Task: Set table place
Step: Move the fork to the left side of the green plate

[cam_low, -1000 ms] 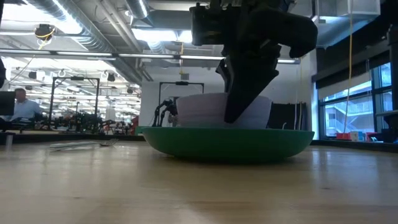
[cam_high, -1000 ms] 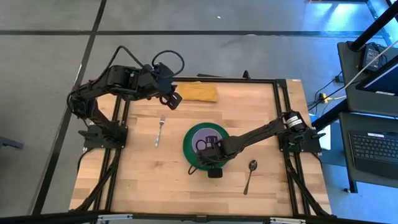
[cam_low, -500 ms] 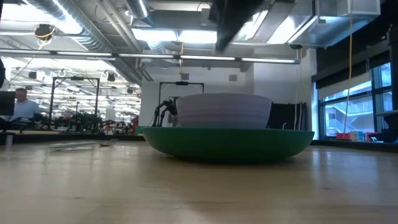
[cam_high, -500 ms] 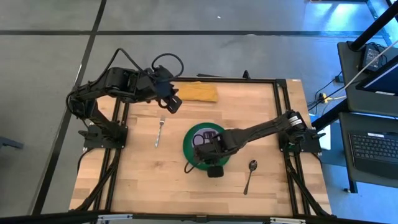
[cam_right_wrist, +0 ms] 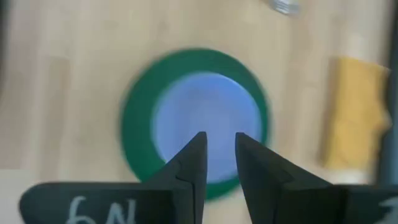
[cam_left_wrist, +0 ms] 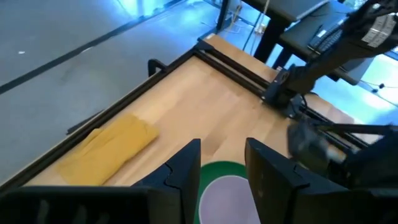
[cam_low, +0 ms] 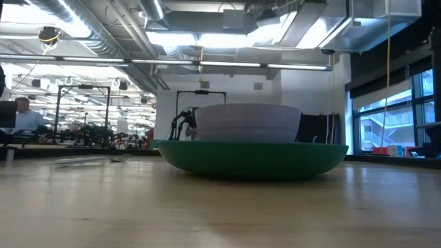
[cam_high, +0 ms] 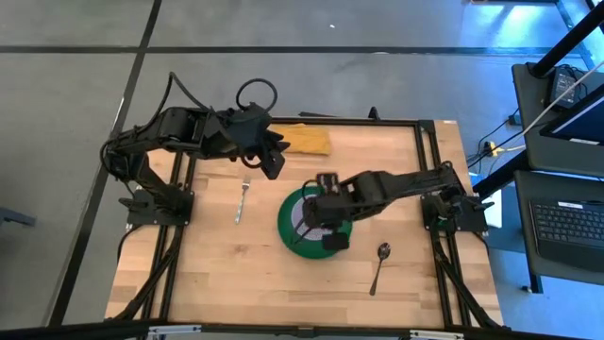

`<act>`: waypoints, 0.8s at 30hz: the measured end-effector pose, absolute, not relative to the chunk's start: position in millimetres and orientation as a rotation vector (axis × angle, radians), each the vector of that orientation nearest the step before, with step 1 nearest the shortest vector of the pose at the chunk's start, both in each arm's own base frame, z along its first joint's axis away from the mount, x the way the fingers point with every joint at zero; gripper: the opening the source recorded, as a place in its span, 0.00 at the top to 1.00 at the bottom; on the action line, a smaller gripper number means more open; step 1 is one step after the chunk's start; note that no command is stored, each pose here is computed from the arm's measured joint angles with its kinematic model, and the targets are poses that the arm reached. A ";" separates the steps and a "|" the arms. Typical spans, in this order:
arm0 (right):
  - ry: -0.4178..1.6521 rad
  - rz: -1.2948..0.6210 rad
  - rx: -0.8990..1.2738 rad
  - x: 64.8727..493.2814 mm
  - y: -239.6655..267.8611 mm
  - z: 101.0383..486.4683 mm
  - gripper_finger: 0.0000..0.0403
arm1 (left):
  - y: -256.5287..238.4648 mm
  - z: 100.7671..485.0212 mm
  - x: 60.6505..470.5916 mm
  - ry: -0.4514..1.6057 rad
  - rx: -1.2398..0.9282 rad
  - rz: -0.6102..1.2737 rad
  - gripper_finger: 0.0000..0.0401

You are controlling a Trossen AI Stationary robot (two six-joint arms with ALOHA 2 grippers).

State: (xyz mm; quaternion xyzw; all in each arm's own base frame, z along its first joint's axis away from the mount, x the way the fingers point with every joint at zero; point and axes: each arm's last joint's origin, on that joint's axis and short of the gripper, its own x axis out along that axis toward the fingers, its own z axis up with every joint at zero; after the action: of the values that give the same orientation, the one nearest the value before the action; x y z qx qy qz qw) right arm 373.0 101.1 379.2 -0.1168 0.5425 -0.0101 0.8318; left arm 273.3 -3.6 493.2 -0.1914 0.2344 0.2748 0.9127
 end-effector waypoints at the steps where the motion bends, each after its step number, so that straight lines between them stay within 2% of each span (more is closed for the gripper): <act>1: 1.158 -0.050 -0.257 368.2 98.4 384.8 0.79 | -2.4 493.2 273.3 0.482 -0.395 0.570 0.71; 10: 0.988 -0.128 -0.215 312.5 73.8 448.8 0.79 | 1.1 492.9 277.0 0.465 -0.394 0.591 0.70; 15: 0.873 -0.263 -0.143 277.8 51.3 478.8 0.79 | 14.0 489.3 288.5 0.442 -0.353 0.663 0.72; 18: 0.803 -0.367 -0.116 257.5 41.0 492.9 0.79 | 18.9 477.1 285.9 0.563 -0.347 0.706 0.74; 21: 0.739 -0.398 -0.067 235.2 35.0 506.1 0.79 | 19.1 453.6 272.0 0.809 -0.325 0.833 0.75; 24: 0.682 -0.409 -0.013 214.1 30.6 517.0 0.79 | 12.8 431.1 276.3 0.832 -0.338 0.902 0.77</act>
State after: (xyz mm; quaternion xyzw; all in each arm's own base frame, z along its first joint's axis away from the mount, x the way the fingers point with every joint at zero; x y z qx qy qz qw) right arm 214.1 30.6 517.0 -0.0065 0.3323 -0.1990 0.9219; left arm 276.3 12.8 431.1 -0.1577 0.3886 0.4210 0.8043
